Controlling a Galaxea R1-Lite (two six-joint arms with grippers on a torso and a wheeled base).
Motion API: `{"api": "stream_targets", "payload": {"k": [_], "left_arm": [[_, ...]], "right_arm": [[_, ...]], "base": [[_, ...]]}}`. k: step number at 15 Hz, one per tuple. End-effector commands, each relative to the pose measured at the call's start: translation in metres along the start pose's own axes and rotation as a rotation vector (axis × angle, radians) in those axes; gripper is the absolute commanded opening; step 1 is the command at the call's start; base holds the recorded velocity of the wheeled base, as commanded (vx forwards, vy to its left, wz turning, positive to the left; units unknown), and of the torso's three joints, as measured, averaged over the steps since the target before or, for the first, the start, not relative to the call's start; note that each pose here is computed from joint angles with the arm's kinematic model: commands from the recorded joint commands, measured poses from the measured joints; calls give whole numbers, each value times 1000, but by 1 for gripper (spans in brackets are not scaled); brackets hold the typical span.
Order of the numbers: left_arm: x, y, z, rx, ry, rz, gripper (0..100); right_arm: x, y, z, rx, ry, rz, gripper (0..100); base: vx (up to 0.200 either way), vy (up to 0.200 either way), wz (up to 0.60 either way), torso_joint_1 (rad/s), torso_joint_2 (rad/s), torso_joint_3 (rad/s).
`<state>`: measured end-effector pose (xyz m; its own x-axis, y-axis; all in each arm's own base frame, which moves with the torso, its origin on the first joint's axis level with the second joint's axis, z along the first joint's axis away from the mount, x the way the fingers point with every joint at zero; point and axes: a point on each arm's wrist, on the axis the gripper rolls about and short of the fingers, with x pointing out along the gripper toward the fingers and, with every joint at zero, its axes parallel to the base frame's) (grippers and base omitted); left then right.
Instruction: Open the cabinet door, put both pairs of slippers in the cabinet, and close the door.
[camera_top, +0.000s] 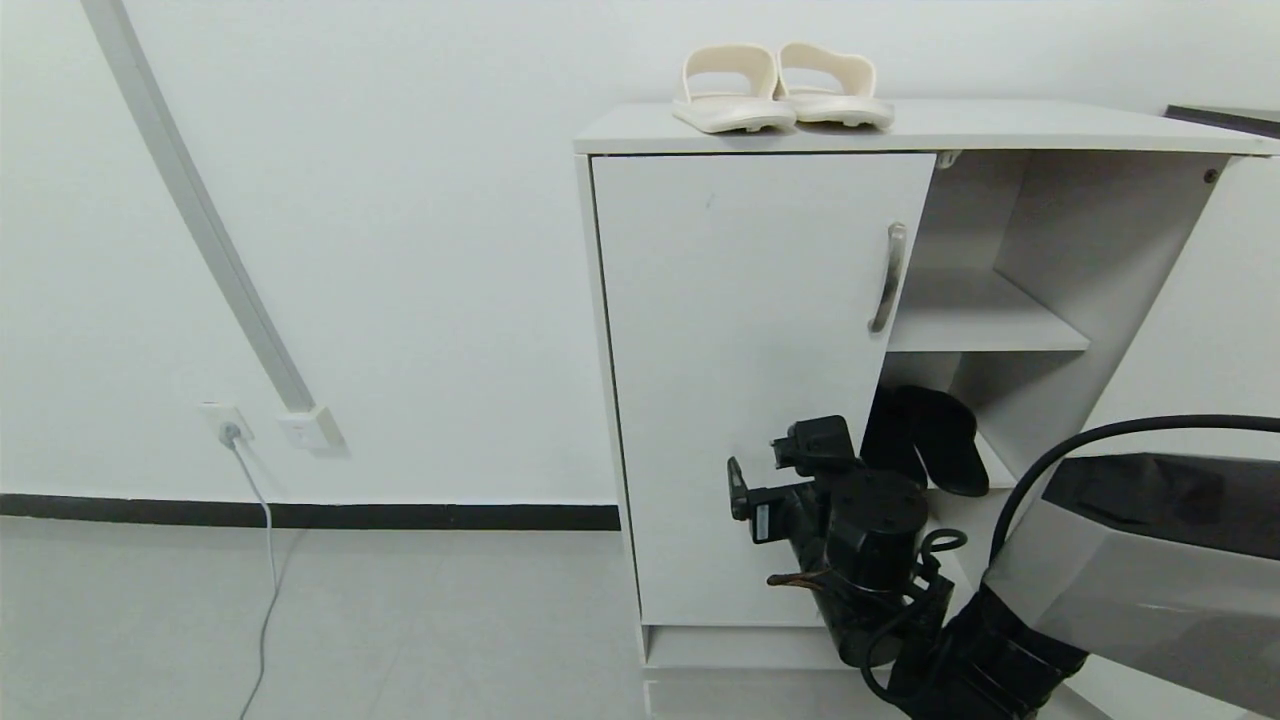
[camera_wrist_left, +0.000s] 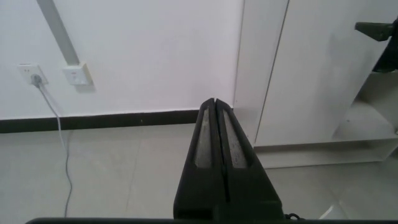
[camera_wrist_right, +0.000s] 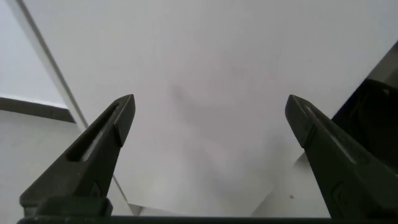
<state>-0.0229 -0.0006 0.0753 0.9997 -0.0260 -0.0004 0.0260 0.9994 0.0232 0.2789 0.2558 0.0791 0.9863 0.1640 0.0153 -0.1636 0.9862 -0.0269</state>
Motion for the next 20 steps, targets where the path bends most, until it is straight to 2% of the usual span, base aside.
{"api": "stream_targets", "payload": {"k": [1,10,13,20], "left_arm": [[0,0,0,0,1,0,0],[0,0,0,0,1,0,0],[0,0,0,0,1,0,0],[0,0,0,0,1,0,0]], "right_arm": [[-1,-2,-1,-4,4,2,100],[-1,-2,-4,-24,11,3,100],[-1,-2,-5,-26,14,3,100],[-2,-2,-8,-37,24,5,100]], "base": [[0,0,0,0,0,0],[0,0,0,1,-11,-14],[0,0,0,17,-219,-303],[0,0,0,76,-473,-360]]}}
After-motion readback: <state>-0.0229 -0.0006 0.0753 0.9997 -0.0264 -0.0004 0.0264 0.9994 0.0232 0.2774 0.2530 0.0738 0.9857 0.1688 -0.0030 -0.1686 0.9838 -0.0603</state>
